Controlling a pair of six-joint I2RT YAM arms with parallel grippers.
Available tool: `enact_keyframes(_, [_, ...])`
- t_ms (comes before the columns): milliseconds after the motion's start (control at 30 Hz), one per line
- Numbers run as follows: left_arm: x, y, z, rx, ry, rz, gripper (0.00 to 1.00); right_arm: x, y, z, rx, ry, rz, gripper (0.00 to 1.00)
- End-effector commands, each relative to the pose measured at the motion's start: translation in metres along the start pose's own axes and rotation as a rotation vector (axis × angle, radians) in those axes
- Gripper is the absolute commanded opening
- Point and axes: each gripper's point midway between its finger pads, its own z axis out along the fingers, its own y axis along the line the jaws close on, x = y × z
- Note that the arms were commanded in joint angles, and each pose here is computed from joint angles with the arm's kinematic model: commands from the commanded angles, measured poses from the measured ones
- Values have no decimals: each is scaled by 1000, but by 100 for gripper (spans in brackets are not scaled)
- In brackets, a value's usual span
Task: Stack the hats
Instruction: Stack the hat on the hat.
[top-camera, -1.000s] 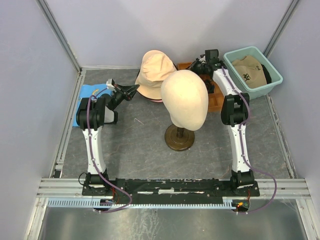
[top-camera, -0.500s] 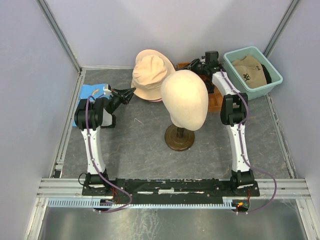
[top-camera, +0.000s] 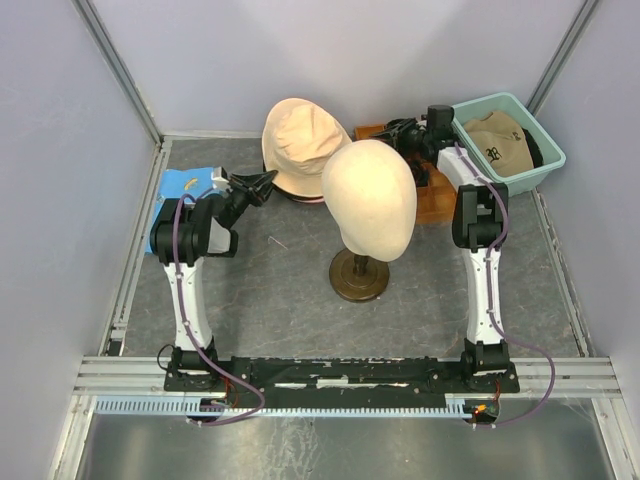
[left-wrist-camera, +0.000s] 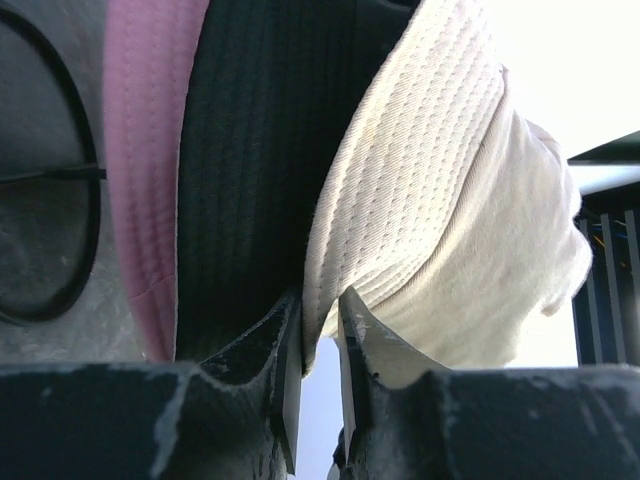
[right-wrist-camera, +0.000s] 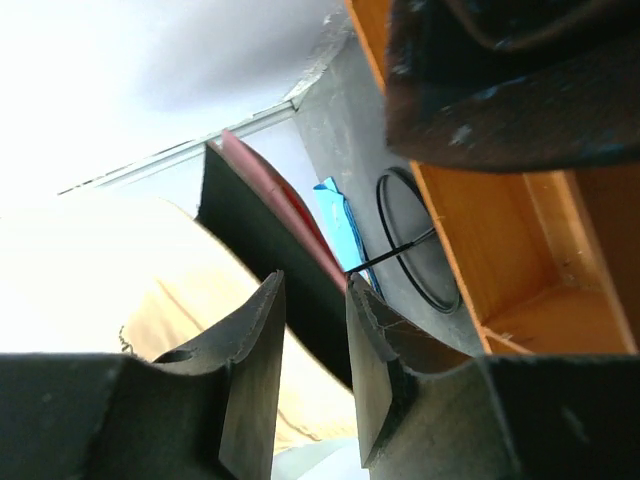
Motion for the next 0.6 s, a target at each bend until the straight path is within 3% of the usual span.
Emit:
enact_keyframes(0, [28,-68,-2,194,32,74,27,2,61,-29,-118,-38,-83,38])
enact_keyframes(167, [38,-61,-19,154,15,63,30,1,63,-33,-124,-41,-78,37])
enact_keyframes(367, [57,-60,-25,147,29,45,43,1,62,-35,-122,-43,-76,37])
enact_keyframes(433, [57,-62,-27,149,25,51,61,2,62,-36,-122,-45,-75,37])
enact_keyframes(533, [51,-65,-32,148,15,63,74,4,60,-37,-119,-41,-75,37])
enact_keyframes(567, [48,-65,-35,146,8,66,86,5,60,-37,-120,-40,-77,37])
